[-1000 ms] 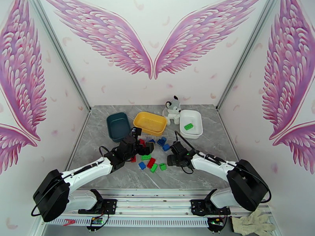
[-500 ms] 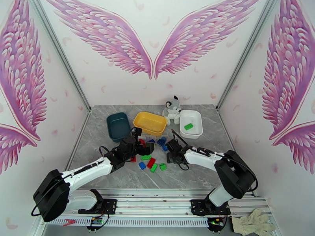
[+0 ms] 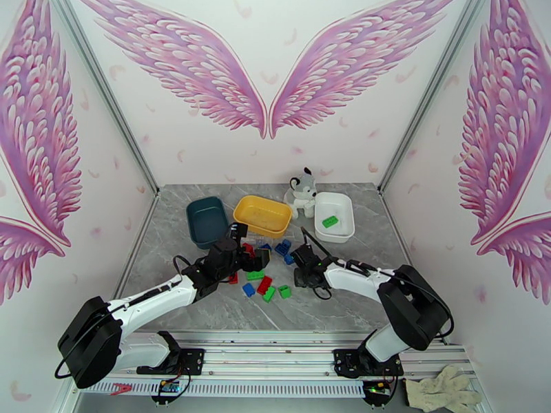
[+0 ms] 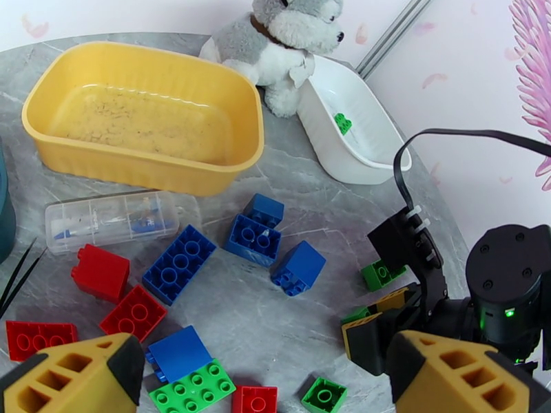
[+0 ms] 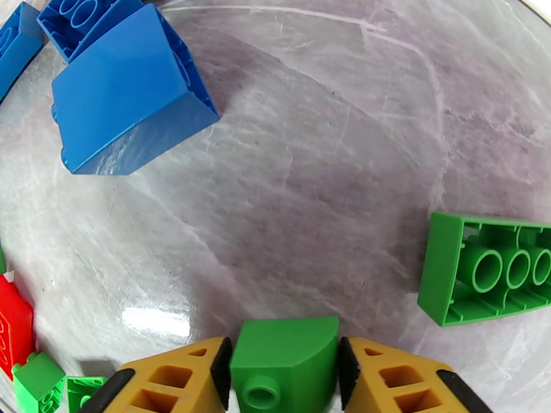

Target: Sort the legos into containers by color

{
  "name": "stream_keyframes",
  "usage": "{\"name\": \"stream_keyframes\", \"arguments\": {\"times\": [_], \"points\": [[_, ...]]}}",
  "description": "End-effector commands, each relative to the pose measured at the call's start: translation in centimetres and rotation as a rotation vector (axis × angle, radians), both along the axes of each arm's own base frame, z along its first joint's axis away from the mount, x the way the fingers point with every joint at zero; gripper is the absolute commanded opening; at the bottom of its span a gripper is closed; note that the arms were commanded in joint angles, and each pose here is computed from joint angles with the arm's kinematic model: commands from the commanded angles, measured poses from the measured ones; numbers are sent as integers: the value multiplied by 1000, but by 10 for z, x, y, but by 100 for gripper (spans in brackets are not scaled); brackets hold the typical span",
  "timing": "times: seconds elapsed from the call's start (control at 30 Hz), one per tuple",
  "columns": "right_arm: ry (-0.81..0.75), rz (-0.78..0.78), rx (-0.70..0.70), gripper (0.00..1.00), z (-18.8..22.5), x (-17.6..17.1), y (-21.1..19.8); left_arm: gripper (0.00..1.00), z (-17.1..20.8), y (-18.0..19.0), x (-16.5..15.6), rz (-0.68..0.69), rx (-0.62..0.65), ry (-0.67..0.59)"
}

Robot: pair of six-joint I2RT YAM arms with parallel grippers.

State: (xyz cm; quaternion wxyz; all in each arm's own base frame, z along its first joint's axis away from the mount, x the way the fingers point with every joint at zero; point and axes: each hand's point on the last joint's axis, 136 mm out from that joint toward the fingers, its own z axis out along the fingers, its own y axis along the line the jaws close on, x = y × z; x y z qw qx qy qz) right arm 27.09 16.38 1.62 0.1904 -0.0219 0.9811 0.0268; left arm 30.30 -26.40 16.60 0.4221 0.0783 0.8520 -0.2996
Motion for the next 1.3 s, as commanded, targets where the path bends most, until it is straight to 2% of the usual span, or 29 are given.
{"name": "stream_keyframes", "arguments": {"times": [0.0,0.4,0.67,0.87,1.03,1.27], "points": [[-7,-2,36,42,4,-4,5,99,-1,1,-1,-4,-13,3],[-52,-15,34,30,15,2,3,99,-4,-6,-2,-33,-20,19],[-177,-50,22,29,66,21,-8,99,-17,-32,-7,-122,-1,60],[-279,-154,51,28,111,57,-27,99,-24,-54,-16,-192,26,72],[-373,-285,42,29,152,103,-61,99,-26,-65,-22,-223,40,76],[-358,-426,20,30,160,174,-104,99,-23,-69,-26,-234,69,59]]}}
